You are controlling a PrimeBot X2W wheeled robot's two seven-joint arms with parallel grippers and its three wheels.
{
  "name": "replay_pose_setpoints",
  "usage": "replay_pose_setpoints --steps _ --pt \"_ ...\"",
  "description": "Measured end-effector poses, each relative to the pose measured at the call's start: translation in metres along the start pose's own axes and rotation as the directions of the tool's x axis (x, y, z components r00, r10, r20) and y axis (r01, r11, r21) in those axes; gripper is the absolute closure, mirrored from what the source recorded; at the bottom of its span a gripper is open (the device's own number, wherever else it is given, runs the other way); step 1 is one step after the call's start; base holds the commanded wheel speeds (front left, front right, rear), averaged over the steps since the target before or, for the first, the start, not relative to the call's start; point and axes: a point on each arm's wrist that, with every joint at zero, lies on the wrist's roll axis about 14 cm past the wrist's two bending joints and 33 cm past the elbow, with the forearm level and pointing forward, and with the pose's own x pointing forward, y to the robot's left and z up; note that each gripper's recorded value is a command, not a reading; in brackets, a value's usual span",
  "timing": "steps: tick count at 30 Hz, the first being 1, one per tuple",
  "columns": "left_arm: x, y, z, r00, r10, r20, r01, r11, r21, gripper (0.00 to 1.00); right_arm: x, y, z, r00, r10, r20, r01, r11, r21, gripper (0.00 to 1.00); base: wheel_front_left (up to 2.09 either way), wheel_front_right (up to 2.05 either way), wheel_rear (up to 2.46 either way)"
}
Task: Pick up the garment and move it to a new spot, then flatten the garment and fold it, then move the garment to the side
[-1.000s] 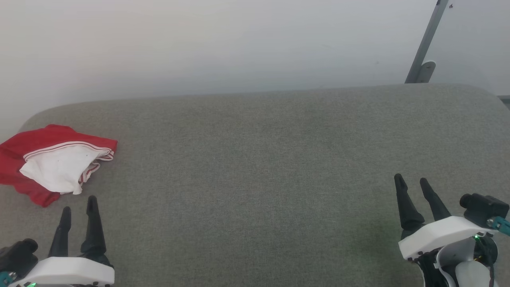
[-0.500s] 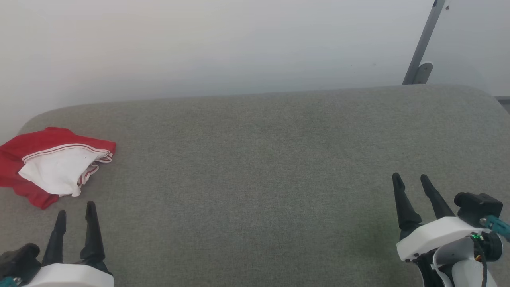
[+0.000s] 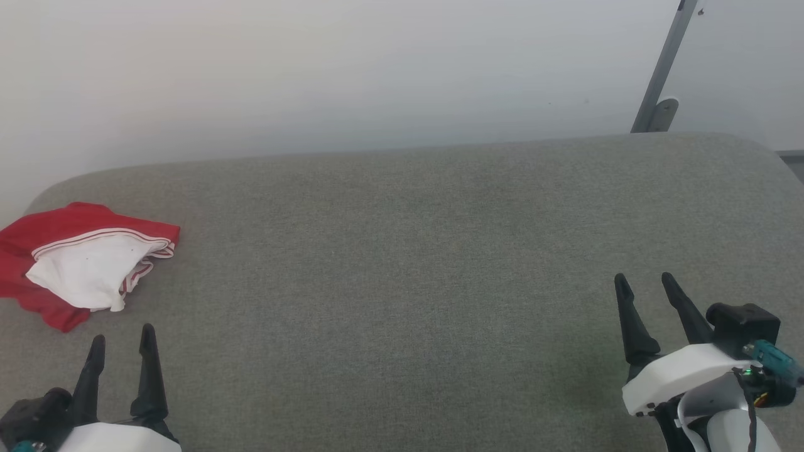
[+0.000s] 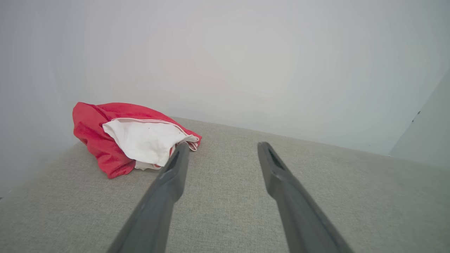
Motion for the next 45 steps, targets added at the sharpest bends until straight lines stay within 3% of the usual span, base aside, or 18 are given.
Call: replay_pose_setpoints --steps 18,35,45 --pt "0.0 0.003 0.001 1.0 -0.023 0.004 0.022 0.994 0.106 0.0 -0.001 0.003 0.004 1.0 0.023 0.015 -0.021 0.993 -0.117 0.0 0.0 0.0 0.0" --pt "-0.003 0.011 -0.003 1.0 0.005 -0.006 -0.005 0.997 0.072 0.0 0.001 0.008 0.005 0.999 0.038 0.015 -0.036 0.993 -0.112 0.0 0.0 0.0 0.0" --pt "-0.023 0.053 0.011 0.991 0.131 0.033 -0.132 0.989 0.059 0.0 0.012 0.054 -0.003 0.985 0.173 -0.017 -0.174 0.978 -0.114 0.0 0.0 0.0 0.0"
